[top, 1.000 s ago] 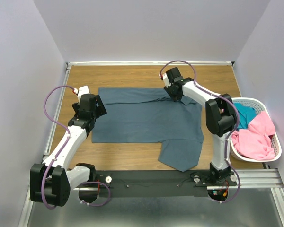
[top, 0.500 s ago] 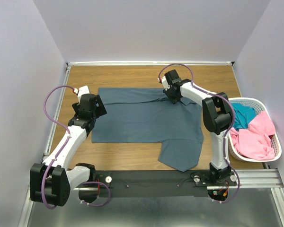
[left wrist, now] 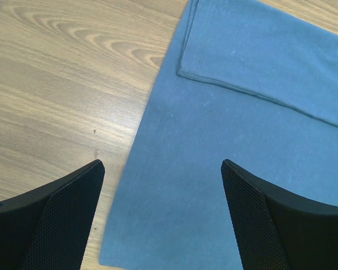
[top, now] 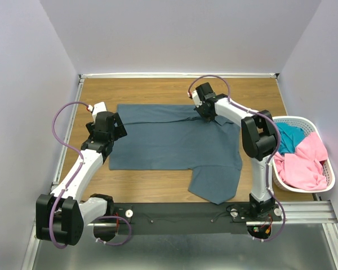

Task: Fold and stack the t-shirts
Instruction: Fold the tshirt

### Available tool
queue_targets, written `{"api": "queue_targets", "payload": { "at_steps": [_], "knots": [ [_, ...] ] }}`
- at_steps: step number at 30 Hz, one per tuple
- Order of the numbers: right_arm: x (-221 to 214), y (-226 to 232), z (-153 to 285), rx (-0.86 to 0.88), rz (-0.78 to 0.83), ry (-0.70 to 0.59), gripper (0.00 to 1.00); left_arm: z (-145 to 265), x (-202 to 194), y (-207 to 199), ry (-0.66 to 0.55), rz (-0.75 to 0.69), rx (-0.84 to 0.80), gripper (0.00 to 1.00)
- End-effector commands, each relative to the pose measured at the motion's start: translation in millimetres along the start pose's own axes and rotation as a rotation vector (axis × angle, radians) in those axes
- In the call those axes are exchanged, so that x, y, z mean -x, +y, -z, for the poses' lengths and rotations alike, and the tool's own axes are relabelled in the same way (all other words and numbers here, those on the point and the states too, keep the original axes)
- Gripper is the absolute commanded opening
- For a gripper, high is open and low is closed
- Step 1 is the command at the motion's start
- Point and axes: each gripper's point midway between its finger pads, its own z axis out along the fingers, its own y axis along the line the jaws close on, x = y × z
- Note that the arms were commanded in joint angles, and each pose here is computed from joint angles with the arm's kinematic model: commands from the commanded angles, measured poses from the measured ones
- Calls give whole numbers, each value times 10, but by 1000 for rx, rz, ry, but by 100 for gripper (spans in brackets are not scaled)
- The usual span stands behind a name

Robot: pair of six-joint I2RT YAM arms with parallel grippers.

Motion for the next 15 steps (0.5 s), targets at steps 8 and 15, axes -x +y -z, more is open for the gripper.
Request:
{"api": "queue_targets", "payload": {
  "at_steps": [8,15],
  "knots": [
    [-126,329,379,44,-106,78,1,-9,19,-34,-4,4,-20,93],
    [-289,634,532,148,-197,184,1,-8,17,-48,-3,4,-28,93]
  ]
}}
